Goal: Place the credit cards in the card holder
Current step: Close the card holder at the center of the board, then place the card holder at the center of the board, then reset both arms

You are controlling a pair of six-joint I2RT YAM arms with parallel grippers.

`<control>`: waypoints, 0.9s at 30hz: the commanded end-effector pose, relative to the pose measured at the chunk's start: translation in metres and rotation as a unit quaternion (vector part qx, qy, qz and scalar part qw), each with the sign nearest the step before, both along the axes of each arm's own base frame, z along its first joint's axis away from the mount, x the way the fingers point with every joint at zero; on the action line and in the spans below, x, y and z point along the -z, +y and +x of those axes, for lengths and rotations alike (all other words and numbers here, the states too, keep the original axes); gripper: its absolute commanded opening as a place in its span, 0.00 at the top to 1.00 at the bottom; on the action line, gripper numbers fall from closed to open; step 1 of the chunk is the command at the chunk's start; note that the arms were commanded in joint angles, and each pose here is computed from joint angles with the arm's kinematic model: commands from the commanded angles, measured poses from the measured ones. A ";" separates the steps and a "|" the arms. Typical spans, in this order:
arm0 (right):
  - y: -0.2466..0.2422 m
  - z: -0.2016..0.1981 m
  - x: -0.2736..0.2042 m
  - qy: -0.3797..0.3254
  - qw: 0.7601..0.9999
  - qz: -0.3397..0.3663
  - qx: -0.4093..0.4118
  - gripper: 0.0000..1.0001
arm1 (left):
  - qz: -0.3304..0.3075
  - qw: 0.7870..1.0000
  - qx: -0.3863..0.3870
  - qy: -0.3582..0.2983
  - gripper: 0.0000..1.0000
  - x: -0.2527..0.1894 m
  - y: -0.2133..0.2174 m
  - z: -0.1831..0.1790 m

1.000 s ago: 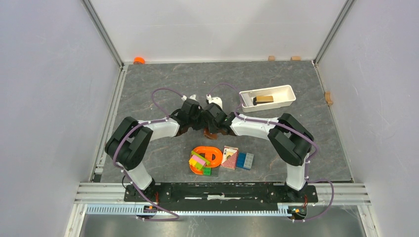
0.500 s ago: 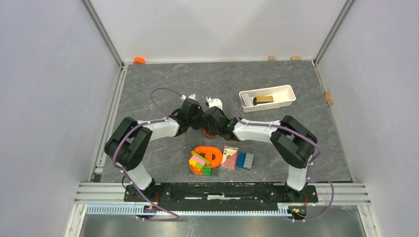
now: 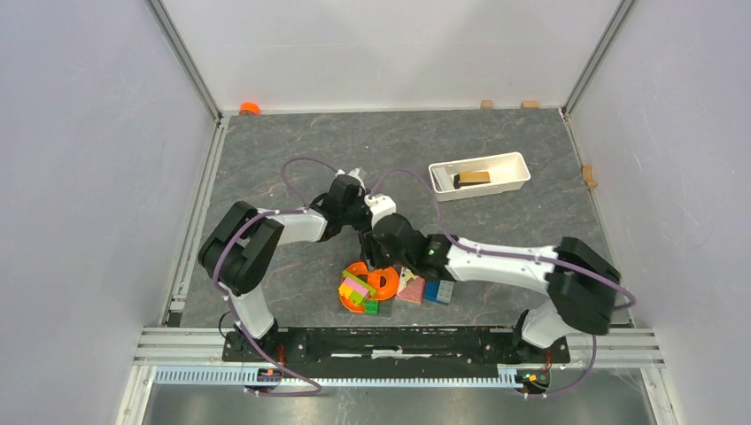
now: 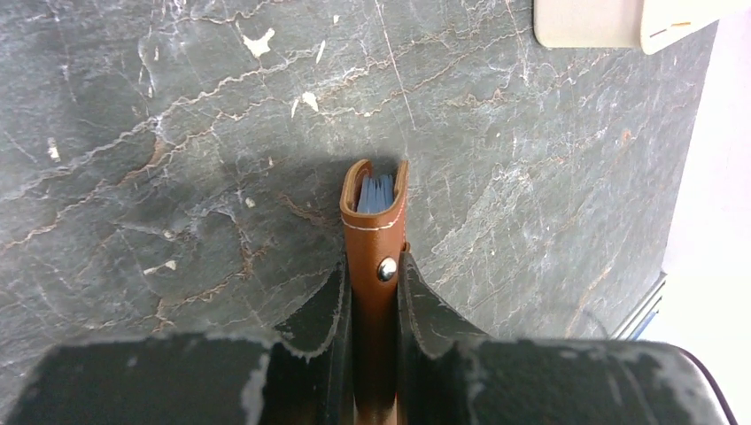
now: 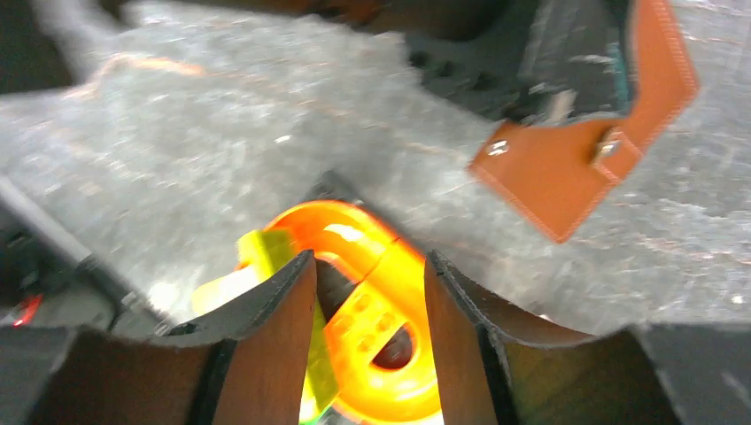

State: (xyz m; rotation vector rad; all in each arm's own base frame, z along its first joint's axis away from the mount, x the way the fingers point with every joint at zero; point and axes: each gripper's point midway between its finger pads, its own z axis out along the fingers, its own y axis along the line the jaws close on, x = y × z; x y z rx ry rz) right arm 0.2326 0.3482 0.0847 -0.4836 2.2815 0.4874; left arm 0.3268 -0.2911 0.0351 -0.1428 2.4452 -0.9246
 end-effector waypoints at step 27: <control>-0.290 0.108 -0.078 -0.114 0.966 -0.018 0.233 0.18 | 0.228 0.937 -0.140 -0.223 0.00 -0.202 0.172 0.022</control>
